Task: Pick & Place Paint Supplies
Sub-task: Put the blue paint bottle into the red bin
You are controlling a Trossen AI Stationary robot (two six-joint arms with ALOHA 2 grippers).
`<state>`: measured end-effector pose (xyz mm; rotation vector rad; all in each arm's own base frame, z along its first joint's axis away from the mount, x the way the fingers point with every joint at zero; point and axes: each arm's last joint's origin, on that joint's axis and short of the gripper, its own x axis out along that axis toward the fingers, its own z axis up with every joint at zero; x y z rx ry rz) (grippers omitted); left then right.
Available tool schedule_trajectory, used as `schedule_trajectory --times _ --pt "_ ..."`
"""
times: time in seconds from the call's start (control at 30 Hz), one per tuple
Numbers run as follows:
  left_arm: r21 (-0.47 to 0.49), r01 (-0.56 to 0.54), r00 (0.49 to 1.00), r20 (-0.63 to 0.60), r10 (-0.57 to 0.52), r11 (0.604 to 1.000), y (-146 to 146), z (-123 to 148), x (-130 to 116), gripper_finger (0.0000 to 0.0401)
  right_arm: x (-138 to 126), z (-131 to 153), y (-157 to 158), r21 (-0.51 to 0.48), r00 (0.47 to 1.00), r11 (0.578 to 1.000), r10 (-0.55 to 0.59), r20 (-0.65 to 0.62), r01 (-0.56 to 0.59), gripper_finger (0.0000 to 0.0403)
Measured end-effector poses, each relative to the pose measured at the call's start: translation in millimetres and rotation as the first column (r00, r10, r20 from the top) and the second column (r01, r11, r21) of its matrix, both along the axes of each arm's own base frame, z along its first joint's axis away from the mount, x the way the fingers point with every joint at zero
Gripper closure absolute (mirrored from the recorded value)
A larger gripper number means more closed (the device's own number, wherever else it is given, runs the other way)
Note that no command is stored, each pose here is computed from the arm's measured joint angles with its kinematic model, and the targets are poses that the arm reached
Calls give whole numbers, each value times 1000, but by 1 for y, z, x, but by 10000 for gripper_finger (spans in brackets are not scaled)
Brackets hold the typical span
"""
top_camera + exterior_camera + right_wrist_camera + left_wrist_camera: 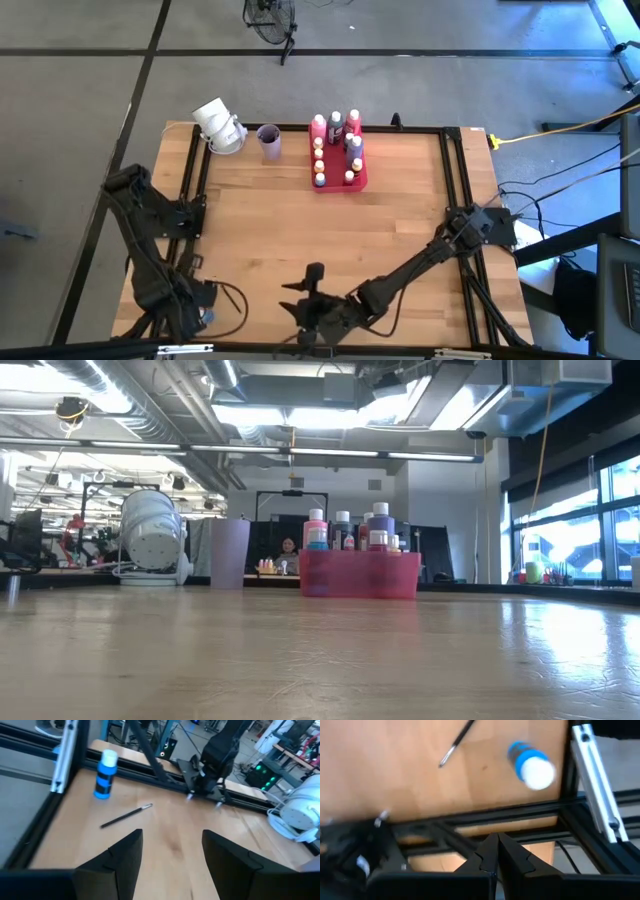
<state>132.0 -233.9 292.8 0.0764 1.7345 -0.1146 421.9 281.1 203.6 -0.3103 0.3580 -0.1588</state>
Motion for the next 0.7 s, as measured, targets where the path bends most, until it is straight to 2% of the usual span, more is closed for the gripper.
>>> schedule_trajectory --times 0.1,0.17,0.27,0.43,0.6,0.7 --pt "-24 86 996 10 -86 996 -4 -3 2 398 5 0 -8 -7 1000 1000 -13 -3 13 194" --pt "-24 98 995 8 -98 995 -5 -5 4 397 7 0 -11 -11 1000 1000 -18 -10 18 194" --pt "-8 13 1000 4 -13 1000 -6 -7 4 397 7 1 -11 -5 1000 1000 -18 0 18 194" --pt "-7 -180 983 -29 179 984 -8 -6 4 397 4 8 -3 -88 1000 996 20 -4 -21 194" --pt "-27 -140 990 -29 140 990 -9 -6 4 396 2 9 -4 -145 996 986 -82 19 84 194" --pt "-9 -164 986 -3 164 986 -9 -6 4 396 2 9 -6 -160 994 981 -111 24 113 194"
